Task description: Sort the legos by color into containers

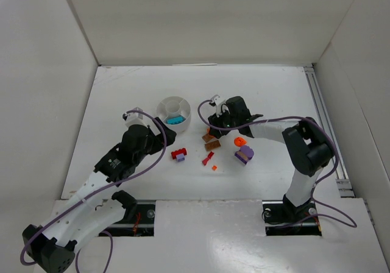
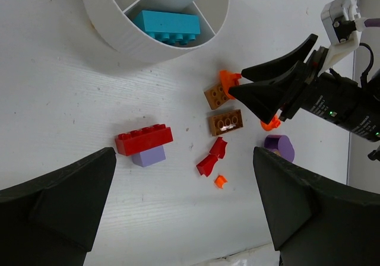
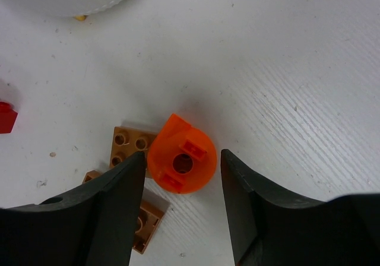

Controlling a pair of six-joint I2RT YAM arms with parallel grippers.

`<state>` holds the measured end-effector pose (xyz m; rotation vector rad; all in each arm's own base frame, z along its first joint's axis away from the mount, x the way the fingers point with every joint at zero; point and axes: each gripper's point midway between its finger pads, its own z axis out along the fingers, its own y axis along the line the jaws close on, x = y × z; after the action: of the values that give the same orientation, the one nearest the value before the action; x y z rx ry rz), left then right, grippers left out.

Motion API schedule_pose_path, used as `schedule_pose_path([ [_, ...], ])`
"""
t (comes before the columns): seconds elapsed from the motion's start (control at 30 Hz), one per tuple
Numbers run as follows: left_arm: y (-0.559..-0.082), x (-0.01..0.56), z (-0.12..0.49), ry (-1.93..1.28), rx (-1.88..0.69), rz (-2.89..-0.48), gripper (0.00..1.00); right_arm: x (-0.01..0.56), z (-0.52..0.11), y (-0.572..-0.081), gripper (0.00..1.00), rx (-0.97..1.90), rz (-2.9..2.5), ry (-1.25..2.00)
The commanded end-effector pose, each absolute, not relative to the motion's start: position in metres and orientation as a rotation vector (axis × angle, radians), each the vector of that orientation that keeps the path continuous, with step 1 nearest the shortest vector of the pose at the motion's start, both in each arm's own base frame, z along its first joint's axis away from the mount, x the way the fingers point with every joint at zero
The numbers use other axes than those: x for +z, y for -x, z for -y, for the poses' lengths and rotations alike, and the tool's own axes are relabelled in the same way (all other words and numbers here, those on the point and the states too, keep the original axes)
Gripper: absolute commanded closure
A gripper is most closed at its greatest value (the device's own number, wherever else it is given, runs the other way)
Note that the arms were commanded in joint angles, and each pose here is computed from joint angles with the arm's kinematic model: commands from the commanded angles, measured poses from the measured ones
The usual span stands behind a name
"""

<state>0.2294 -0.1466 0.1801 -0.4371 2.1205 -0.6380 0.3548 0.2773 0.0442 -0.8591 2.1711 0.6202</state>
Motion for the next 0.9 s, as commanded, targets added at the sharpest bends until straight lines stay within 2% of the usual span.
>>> schedule_pose_path([
  [0.0,-0.23,0.185,0.148,0.442,-0.666,-2.096,0.0,0.064,-0.291,-0.372,0.42,0.652,-2.084,0.838],
  [0.27,-0.228,0.184,0.147,0.452,-0.671,-2.095,0.0,0.058,-0.292,-0.376,0.45,0.673,-2.092,0.803],
  [0.47,-0.228,0.179,0.147,0.452,-0.665,-2.103,0.0,0.057,-0.291,-0.377,0.59,0.669,-2.092,0.786],
  [0.7,-0.228,0.18,0.147,0.462,-0.67,-2.102,0.0,0.068,-0.286,-0.377,0.7,0.647,-2.071,0.771],
  [0.87,-0.228,0.18,0.147,0.462,-0.67,-2.102,0.0,0.083,-0.286,-0.379,0.72,0.63,-2.021,0.799],
])
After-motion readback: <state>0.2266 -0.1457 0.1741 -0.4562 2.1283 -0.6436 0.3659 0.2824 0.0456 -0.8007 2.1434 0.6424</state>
